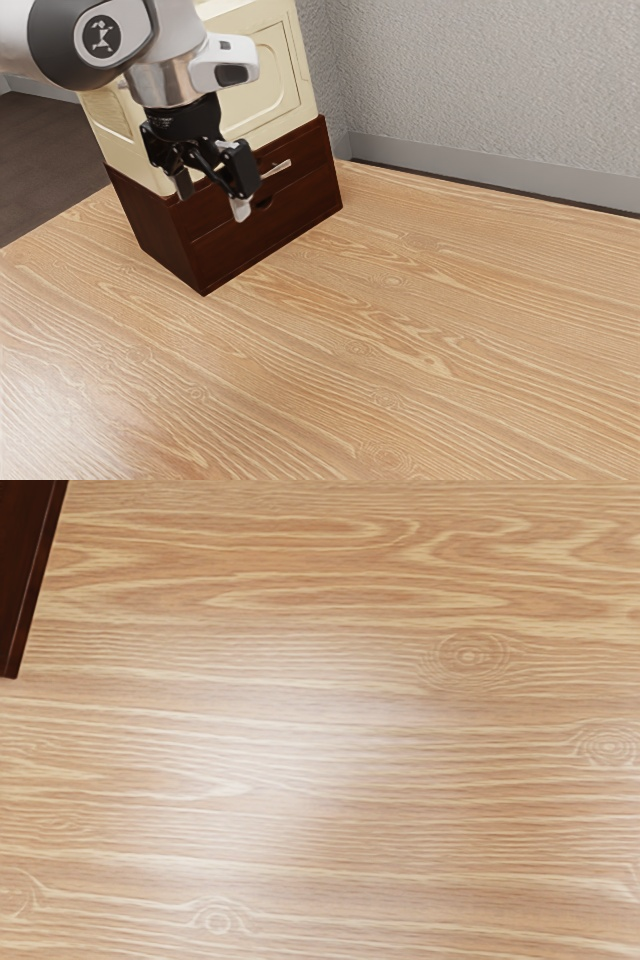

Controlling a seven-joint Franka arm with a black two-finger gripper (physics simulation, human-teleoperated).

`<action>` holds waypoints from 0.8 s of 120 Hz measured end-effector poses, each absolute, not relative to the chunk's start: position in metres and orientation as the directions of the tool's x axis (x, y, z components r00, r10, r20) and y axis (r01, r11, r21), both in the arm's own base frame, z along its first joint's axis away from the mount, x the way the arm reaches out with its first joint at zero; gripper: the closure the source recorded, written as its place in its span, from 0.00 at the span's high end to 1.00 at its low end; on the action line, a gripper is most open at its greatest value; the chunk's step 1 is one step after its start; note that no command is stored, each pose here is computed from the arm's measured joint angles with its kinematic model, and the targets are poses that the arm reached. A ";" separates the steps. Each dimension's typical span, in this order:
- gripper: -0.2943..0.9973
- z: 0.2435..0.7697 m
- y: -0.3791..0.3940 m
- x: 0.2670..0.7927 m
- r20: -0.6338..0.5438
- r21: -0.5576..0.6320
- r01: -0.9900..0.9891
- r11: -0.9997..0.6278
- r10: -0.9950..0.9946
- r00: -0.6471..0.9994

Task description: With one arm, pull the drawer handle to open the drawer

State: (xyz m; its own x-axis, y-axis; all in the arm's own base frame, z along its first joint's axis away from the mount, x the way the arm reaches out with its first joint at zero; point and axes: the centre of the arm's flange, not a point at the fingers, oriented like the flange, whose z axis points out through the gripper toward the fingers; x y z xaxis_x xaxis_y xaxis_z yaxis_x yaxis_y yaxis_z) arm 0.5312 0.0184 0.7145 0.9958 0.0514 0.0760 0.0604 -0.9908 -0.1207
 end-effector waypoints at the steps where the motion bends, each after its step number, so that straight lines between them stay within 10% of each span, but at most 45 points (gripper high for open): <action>1: 0.77 0.715 0.018 0.531 0.076 -0.121 0.061 -0.991 0.052 0.996; 49: 0.77 0.806 0.019 0.503 0.258 -0.106 0.090 -0.990 0.060 0.964; 96: 0.77 0.686 -0.069 0.616 0.188 -0.101 -0.060 -0.993 -0.078 0.979</action>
